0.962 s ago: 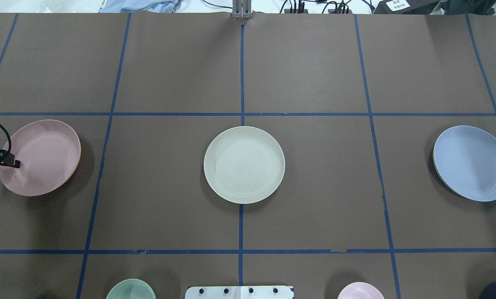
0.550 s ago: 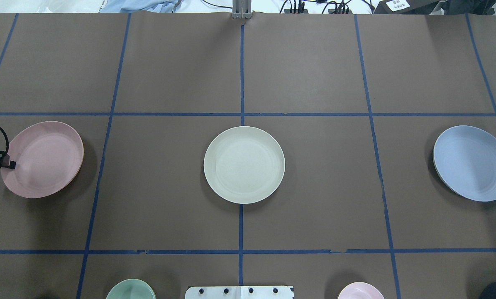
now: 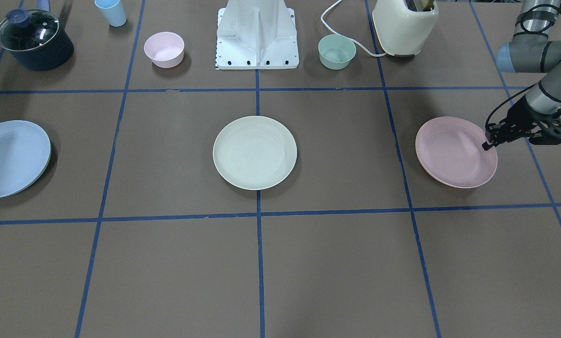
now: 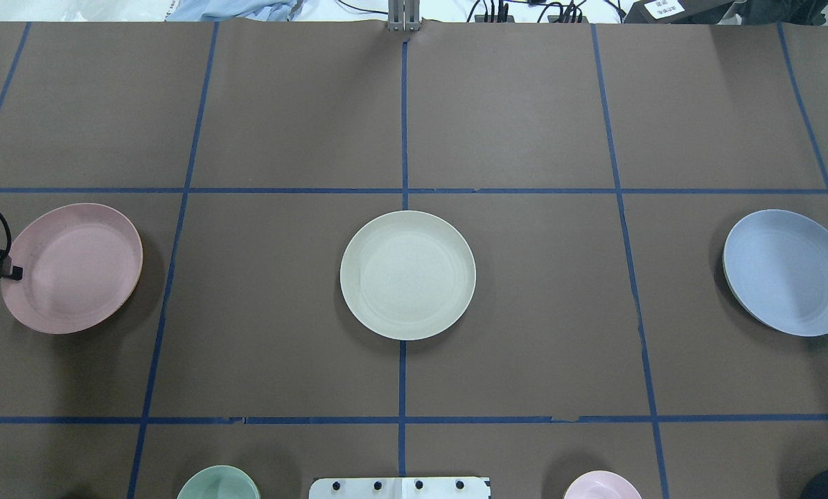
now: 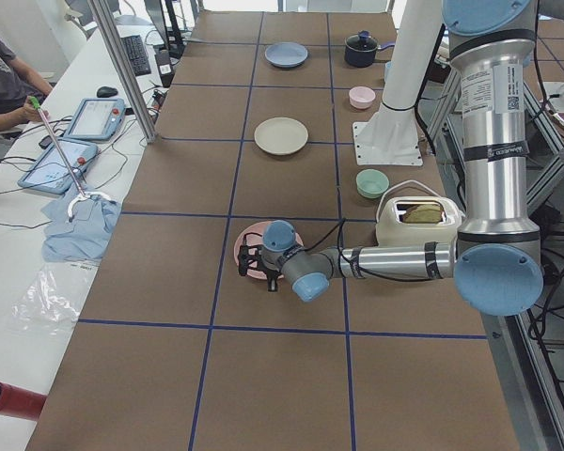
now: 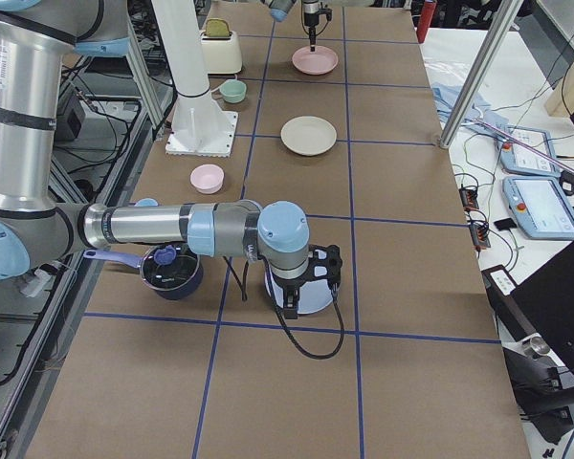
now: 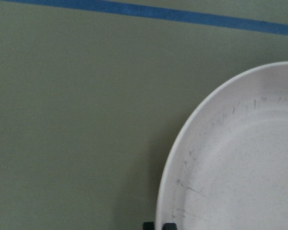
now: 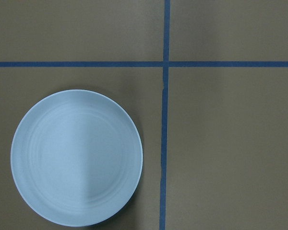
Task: Stack three plates with pink and blue
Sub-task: 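Grasp the pink plate rim with the left gripper and lift it, then carry the pink plate with the left gripper over the cream plate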
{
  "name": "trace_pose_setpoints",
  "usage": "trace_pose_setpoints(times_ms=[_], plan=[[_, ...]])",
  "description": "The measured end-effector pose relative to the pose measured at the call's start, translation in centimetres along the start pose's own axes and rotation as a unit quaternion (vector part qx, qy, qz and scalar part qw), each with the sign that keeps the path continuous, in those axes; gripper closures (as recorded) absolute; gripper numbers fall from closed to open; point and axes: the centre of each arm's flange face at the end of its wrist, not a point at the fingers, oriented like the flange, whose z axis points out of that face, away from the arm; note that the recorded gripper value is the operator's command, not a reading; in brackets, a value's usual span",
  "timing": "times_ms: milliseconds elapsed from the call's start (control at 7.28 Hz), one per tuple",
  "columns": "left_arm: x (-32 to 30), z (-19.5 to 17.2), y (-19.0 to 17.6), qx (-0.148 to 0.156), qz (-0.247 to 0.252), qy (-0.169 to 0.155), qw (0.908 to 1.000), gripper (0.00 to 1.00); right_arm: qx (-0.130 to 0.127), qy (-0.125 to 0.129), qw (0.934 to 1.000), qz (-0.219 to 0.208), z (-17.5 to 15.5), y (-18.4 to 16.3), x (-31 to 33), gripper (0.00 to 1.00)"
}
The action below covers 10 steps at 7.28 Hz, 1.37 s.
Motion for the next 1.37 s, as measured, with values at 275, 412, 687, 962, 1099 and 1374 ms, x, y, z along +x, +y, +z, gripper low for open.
trace_pose_setpoints(times_ms=[275, 412, 687, 962, 1099, 1374], plan=[[1.8, -4.0, -1.1, -0.013, -0.023, 0.025, 0.9993, 1.0, -0.007, 0.006, 0.9999, -0.007, 0.6, -0.1, -0.2, 0.0], [3.2, -6.3, -2.0, -0.02, -0.037, 0.033, 0.9986, 1.0, -0.013, 0.018, 0.9997, -0.014, 1.4, -0.4, -0.5, 0.0], [7.6, -9.3, -3.7, -0.027, -0.057, 0.037, 0.9973, 1.0, -0.002, 0.036, 0.9992, -0.016, 4.5, -1.3, -0.3, 0.0], [12.4, -11.6, -5.0, -0.023, -0.091, 0.048, 0.9944, 1.0, 0.024, 0.031, 0.9992, -0.012, 8.6, -1.3, 0.5, 0.0], [15.2, -12.4, -5.7, -0.022, -0.118, 0.06, 0.991, 1.0, 0.026, 0.026, 0.9992, -0.013, 10.6, -0.8, 0.7, 0.0], [21.9, -12.0, -5.5, -0.04, -0.16, 0.084, 0.9828, 1.0, 0.023, 0.018, 0.9994, -0.017, 13.9, 0.1, 0.9, 0.0]])
